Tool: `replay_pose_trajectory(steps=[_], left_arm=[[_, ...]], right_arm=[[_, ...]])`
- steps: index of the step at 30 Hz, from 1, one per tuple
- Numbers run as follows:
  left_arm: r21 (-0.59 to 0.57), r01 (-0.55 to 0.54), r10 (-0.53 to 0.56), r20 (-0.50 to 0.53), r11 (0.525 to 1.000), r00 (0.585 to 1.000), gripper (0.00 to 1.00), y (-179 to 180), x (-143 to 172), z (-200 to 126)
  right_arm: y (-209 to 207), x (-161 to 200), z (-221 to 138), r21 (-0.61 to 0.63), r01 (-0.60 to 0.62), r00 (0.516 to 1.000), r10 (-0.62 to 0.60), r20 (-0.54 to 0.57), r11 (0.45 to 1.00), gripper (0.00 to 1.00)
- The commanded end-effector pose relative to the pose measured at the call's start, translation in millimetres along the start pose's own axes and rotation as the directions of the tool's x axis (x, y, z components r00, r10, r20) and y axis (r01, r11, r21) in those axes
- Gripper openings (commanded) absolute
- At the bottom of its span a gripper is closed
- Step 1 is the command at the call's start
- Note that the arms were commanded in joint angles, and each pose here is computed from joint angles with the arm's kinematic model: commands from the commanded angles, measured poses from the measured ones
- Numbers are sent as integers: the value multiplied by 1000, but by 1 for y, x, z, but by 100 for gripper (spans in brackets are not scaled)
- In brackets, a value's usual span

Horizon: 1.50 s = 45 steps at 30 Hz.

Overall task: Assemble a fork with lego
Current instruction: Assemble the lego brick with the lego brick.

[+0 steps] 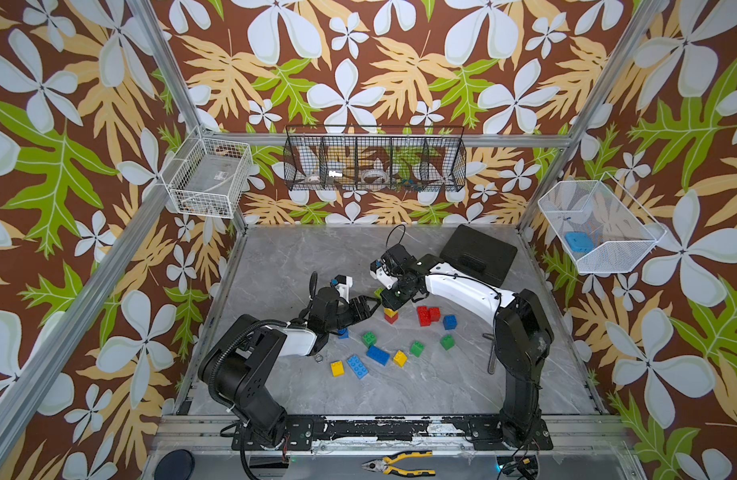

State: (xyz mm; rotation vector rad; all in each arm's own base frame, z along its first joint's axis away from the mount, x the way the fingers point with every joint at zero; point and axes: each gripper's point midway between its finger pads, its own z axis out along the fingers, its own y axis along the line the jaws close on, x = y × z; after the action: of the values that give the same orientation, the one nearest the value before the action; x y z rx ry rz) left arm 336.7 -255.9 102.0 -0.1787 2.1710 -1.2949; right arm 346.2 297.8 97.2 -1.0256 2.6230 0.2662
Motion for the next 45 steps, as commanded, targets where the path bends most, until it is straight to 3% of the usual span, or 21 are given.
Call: replay_pose_trajectory(steps=[1, 24, 30, 38, 45], left_arm=[[3, -6, 6, -6, 1000, 1000, 69, -1, 2, 0], [44, -25, 25, 8, 999, 1000, 68, -19, -12, 6], [42, -14, 14, 2, 999, 1000, 66, -19, -17, 16], [35, -33, 34, -32, 999, 999, 65, -20, -16, 24], [32, -33, 34, -53, 999, 998, 60, -19, -13, 28]], right_arm=[[-3, 35, 9, 25, -20, 990, 23, -137, 1000, 21], [-5, 46, 3, 57, 12, 988, -3, -152, 998, 21], [-4, 48, 3, 62, 7, 986, 3, -165, 998, 21], [7, 53, 8, 3, -86, 976, 85, -199, 996, 21], [-1, 58, 10, 48, -45, 974, 54, -218, 998, 21]])
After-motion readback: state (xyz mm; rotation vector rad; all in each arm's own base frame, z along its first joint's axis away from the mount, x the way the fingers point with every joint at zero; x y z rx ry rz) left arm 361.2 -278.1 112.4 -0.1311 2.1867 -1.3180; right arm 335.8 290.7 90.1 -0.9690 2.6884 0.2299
